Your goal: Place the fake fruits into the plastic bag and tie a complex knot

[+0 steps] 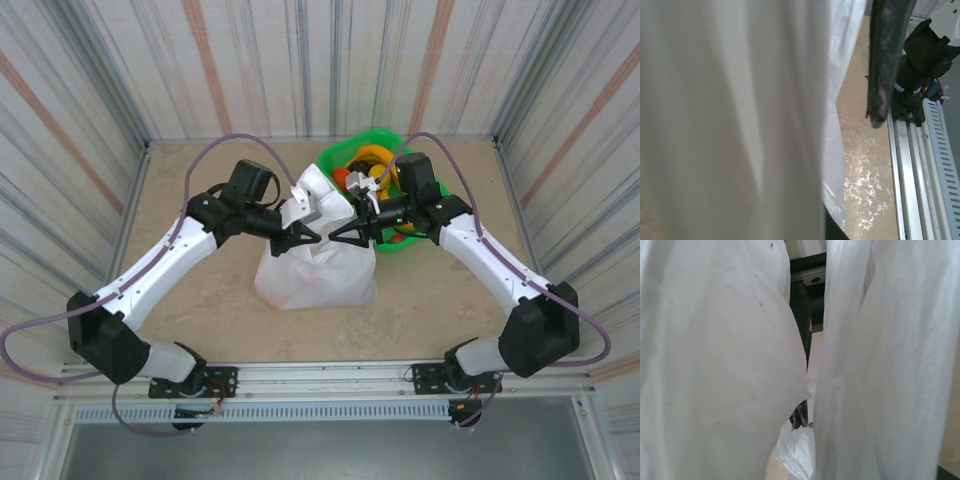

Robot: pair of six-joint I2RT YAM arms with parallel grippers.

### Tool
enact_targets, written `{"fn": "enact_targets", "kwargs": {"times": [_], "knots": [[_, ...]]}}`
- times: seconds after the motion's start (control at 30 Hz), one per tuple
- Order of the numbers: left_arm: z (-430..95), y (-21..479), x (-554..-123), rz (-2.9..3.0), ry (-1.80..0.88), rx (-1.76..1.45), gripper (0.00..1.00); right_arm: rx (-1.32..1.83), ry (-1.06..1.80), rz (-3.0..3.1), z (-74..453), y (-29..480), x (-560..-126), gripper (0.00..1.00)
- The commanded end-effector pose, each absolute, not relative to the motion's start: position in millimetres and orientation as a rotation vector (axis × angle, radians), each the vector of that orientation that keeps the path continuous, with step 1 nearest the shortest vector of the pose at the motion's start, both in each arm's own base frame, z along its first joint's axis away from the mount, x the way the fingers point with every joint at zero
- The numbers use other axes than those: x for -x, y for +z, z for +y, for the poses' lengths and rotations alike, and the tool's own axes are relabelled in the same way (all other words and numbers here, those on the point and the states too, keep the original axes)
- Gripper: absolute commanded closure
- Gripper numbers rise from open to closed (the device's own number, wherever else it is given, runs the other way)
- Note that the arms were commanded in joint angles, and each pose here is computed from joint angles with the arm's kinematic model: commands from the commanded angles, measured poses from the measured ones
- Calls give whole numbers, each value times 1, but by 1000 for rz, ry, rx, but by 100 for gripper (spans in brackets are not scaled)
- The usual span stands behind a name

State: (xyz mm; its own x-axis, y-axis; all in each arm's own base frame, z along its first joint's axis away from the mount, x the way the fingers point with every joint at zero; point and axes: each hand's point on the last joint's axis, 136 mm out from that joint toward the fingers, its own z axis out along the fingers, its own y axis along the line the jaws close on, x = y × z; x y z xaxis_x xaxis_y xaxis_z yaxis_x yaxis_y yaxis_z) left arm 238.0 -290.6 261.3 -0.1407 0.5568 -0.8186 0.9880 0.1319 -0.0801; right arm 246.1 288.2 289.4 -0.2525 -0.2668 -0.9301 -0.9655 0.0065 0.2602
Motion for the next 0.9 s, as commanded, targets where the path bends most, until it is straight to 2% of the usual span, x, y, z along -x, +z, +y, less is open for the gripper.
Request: {"fn": "enact_targets", "kwargs": {"times": [0.0, 0.27, 0.4, 0.6, 0.8, 0.87], "knots": [[-291, 265, -243, 1781, -850, -1478, 100, 1301, 1305, 1518, 286, 303, -238, 33], [-290, 262, -245, 1796, -833, -1477, 100, 1283, 1315, 1470, 288, 318, -240, 31], [-290, 263, -245, 1793, -827, -1479, 100, 1283, 1314, 1475, 291, 318, -241, 34], [-288, 263, -244, 1795, -814, -1482, 100, 1279, 1311, 1489, 294, 316, -243, 52], [-287, 262, -245, 1799, -802, -1481, 100, 1275, 1309, 1497, 295, 317, -244, 79], [-286, 263, -245, 1801, -795, -1481, 100, 1276, 1310, 1497, 295, 318, -243, 91]]}}
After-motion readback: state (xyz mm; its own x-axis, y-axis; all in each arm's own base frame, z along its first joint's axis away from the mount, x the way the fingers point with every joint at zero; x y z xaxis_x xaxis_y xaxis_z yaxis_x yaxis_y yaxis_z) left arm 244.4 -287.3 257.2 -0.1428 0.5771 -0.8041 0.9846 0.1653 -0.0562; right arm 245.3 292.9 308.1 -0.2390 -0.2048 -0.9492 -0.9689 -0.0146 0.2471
